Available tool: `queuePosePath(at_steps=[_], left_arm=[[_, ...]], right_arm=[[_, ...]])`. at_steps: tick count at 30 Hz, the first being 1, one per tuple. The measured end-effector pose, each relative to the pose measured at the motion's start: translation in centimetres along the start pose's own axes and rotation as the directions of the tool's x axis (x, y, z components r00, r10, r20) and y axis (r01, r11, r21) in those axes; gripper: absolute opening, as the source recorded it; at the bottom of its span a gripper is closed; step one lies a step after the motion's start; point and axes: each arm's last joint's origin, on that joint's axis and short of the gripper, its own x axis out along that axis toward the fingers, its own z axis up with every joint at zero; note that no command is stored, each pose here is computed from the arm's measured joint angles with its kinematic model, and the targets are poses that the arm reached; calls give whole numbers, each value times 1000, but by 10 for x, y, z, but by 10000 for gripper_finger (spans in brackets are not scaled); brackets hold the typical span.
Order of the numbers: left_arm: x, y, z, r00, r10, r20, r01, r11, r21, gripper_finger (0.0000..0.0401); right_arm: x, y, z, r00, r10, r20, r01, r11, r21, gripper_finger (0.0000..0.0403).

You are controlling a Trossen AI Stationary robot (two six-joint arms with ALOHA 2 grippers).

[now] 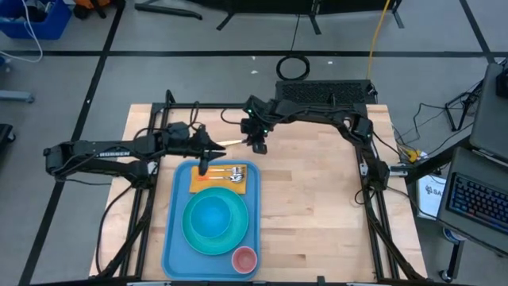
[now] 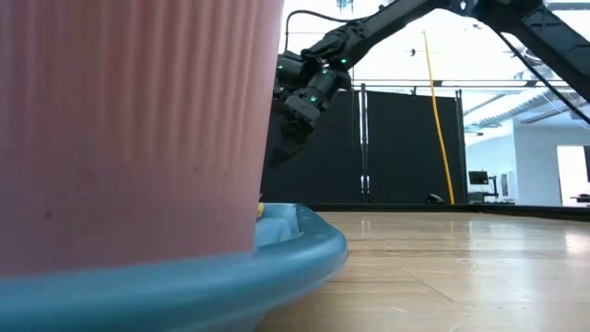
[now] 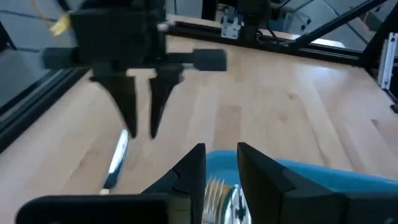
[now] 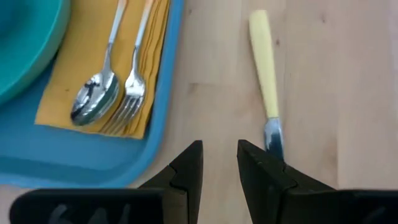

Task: Set up tray
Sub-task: Put the yellow knife to the bottom of the orange spoon on the yellow napkin on the blue serving tray

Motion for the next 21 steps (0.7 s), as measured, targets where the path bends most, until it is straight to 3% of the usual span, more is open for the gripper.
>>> queuePosePath(at_steps=[13,17,21], left_arm=[[-4,-1,-7,999,10,38,-10,1000,-4,97],[-4,2,-8,996,86,28,-86,996,-16,97],[-5,8,-13,969,247,-19,-247,967,-62,87]], right_arm=[[-17,-18,7,999,20,50,-20,1000,6,82],[-16,-18,6,999,13,43,-14,1000,7,72],[-19,-17,8,999,7,52,-8,1000,11,56]])
